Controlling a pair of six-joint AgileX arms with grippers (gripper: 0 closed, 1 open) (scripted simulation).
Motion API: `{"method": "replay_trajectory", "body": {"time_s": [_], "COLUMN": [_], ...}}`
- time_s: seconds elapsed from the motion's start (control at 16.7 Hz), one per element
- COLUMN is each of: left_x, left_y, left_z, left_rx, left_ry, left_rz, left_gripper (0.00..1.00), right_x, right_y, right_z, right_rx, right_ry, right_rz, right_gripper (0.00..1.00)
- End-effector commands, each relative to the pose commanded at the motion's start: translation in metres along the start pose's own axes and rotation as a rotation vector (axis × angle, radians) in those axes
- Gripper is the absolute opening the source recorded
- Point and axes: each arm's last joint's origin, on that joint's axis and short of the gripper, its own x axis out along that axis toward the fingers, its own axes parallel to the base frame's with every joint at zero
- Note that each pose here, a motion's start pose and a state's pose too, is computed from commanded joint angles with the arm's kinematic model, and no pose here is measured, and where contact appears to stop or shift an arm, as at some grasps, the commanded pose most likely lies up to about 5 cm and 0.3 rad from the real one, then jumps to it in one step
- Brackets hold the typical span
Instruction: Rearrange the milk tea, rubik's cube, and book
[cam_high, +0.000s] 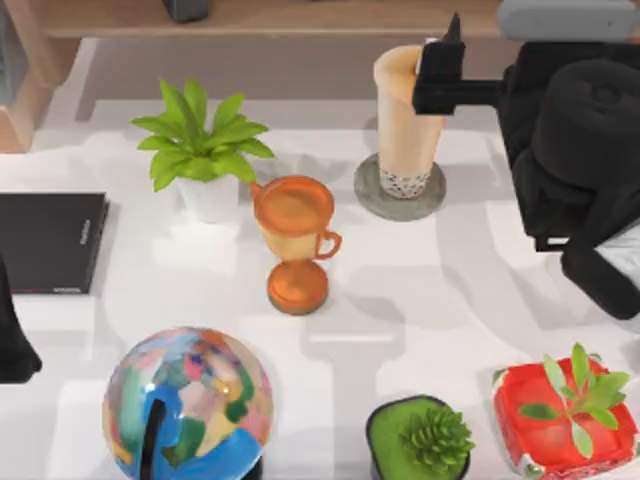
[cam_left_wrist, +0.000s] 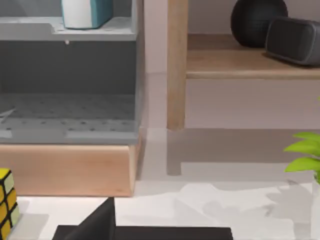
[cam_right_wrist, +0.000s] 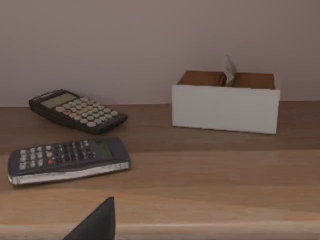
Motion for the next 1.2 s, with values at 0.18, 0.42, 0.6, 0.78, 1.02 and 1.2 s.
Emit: {"method": "replay_trajectory", "body": {"time_s": [0.18,0.42,0.6,0.78,1.02,1.2], "left_x": [0.0,0.0,0.0,0.0,0.0,0.0], "left_y": [0.0,0.0,0.0,0.0,0.0,0.0], "left_z": [0.0,0.0,0.0,0.0,0.0,0.0], "left_rx": [0.0,0.0,0.0,0.0,0.0,0.0], "left_ry": [0.0,0.0,0.0,0.0,0.0,0.0], "left_rz": [0.0,0.0,0.0,0.0,0.0,0.0], "left_gripper": [1.0,1.0,1.0,1.0,1.0,1.0], "right_x": [-0.031,-0.092,-0.138,-0.17,-0.188,-0.19], "right_y": [-0.05,-0.114,-0.147,-0.166,-0.178,-0.181], "right_z": [0.028,0.039,0.024,-0.004,-0.041,-0.055], "right_rx": [-0.004,-0.011,-0.016,-0.021,-0.027,-0.028], "right_ry": [-0.006,-0.016,-0.028,-0.033,-0.012,0.002], "right_rz": [-0.006,-0.017,-0.018,-0.012,-0.005,-0.002], "right_gripper": [1.0,1.0,1.0,1.0,1.0,1.0]}}
